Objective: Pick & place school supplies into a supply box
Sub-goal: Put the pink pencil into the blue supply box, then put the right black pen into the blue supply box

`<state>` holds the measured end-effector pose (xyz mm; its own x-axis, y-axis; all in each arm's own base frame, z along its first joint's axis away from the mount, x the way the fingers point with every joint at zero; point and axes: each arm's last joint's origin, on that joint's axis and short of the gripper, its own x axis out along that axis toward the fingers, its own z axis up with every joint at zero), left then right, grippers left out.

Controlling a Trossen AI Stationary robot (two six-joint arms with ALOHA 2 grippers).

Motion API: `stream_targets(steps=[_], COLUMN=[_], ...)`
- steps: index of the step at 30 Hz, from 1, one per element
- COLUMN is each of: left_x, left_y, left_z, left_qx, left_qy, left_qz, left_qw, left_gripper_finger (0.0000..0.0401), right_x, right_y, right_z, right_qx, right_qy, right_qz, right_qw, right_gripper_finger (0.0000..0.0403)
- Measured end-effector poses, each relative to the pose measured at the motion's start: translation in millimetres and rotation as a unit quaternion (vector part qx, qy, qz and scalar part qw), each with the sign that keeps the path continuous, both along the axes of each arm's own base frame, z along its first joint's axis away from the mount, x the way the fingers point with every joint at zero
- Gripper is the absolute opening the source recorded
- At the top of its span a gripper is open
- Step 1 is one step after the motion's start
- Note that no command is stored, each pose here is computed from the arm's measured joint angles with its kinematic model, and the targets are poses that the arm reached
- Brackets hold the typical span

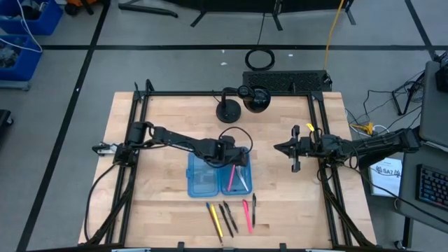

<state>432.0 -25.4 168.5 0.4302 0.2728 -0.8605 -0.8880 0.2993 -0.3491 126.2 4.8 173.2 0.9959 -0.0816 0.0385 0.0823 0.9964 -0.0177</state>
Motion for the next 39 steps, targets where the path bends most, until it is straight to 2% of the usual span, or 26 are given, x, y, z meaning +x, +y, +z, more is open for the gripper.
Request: stream_targets(steps=[5,13,18,31,34,36,39], left_x=[-3.0,-26.2,-24.6,-25.7,-26.5,-28.9,-41.7], left_y=[-5.3,-11.3,-15.6,-15.9,-15.6,-15.2,-18.3], left_z=[10.3,13.5,14.3,14.0,17.2,26.7,64.4], left_qx=[0.007,0.028,0.030,0.037,0.053,0.077,0.138], left_qy=[-0.004,0.078,0.068,0.082,0.090,0.097,0.083], left_qz=[-0.010,0.036,0.025,0.001,-0.030,-0.084,-0.143], left_qw=[1.000,0.996,0.997,0.996,0.994,0.989,0.977], left_gripper_finger=[0.0146,0.0111,0.0089,0.0088,0.0088,0.0088,0.0088], right_x=[0.0,0.0,0.0,0.0,0.0,0.0,0.0], right_y=[0.0,0.0,0.0,0.0,0.0,0.1,0.1], right_z=[0.0,0.0,0.1,0.0,0.0,-0.1,-0.8], right_qx=[0.006,0.006,0.010,0.006,0.006,0.006,0.006], right_qy=[0.000,-0.001,-0.001,-0.001,-0.001,0.000,0.004], right_qz=[0.000,0.001,0.001,0.001,0.001,0.001,0.001], right_qw=[1.000,1.000,1.000,1.000,1.000,1.000,1.000], right_gripper_finger=[0.0000,0.0000,0.0000,0.0000,0.0000,0.0000,0.0000])
